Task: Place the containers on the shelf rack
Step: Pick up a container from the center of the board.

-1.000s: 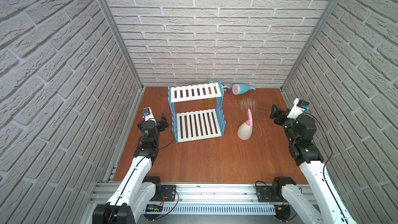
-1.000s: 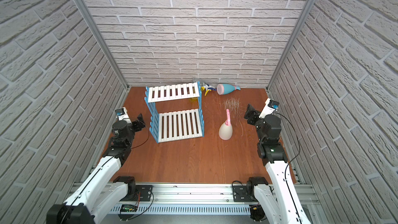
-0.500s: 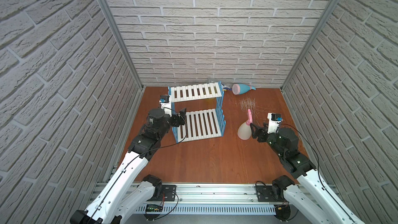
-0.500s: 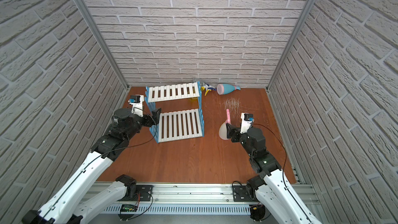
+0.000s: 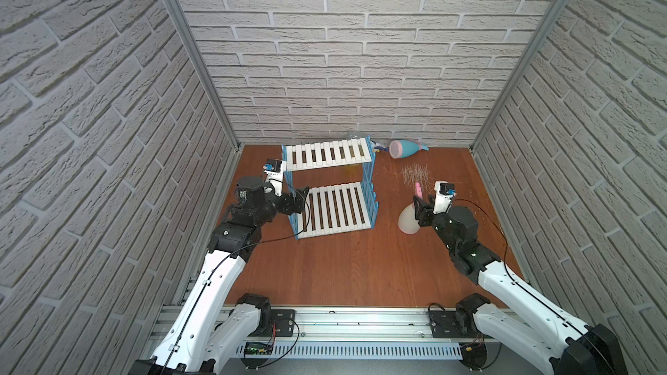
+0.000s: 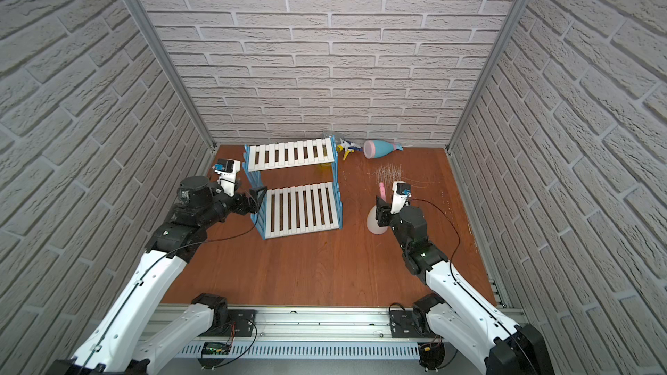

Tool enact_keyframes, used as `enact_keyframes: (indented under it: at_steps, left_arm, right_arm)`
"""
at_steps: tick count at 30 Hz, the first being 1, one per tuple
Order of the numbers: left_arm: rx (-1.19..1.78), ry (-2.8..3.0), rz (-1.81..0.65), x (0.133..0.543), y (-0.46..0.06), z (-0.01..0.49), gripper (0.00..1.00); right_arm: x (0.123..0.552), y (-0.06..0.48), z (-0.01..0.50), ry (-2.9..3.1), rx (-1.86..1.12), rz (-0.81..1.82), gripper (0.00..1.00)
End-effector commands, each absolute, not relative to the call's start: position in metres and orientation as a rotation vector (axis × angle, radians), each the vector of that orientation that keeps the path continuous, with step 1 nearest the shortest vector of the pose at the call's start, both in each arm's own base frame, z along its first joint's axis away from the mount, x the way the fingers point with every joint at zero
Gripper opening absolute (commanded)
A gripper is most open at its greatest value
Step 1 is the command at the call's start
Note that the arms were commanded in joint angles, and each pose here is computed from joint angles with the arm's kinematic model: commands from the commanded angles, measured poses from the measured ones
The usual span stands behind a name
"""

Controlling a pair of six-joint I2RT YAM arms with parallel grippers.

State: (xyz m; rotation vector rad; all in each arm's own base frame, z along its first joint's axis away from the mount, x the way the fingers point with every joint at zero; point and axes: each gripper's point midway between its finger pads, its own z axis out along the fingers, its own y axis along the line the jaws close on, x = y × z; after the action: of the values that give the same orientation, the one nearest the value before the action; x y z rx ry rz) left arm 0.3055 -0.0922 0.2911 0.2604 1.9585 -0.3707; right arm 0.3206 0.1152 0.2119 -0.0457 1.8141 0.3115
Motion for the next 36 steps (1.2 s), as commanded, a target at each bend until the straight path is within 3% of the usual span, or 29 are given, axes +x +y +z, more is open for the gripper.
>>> enact_keyframes:
  at_steps: [1,7,10,19,29,36]
  left_arm:
    - [0.322,1.876,-0.381,0.307,-0.097,0.301,0.98]
    - [0.333,1.894,-0.365,0.310,-0.095,0.294,0.98]
    - [0.314,1.911,-0.357,0.312,-0.093,0.291,0.98]
    - [0.321,1.919,-0.368,0.322,-0.095,0.287,0.98]
    - [0.284,1.848,-0.307,0.321,-0.066,0.287,0.98]
    - [0.301,1.838,-0.268,0.314,-0.064,0.286,0.98]
  right_arm:
    - [0.328,0.117,0.221,1.764,-0.051,0.297,0.55]
    - [0.329,0.117,0.209,1.784,-0.033,0.296,0.42]
    - [0.328,0.114,0.209,1.791,-0.037,0.273,0.23]
    - [0.309,0.099,0.244,1.799,-0.054,0.205,0.07]
    - [0.287,0.100,0.388,1.702,-0.060,0.310,0.04]
    - [0.303,0.157,0.470,1.699,-0.125,0.564,0.03]
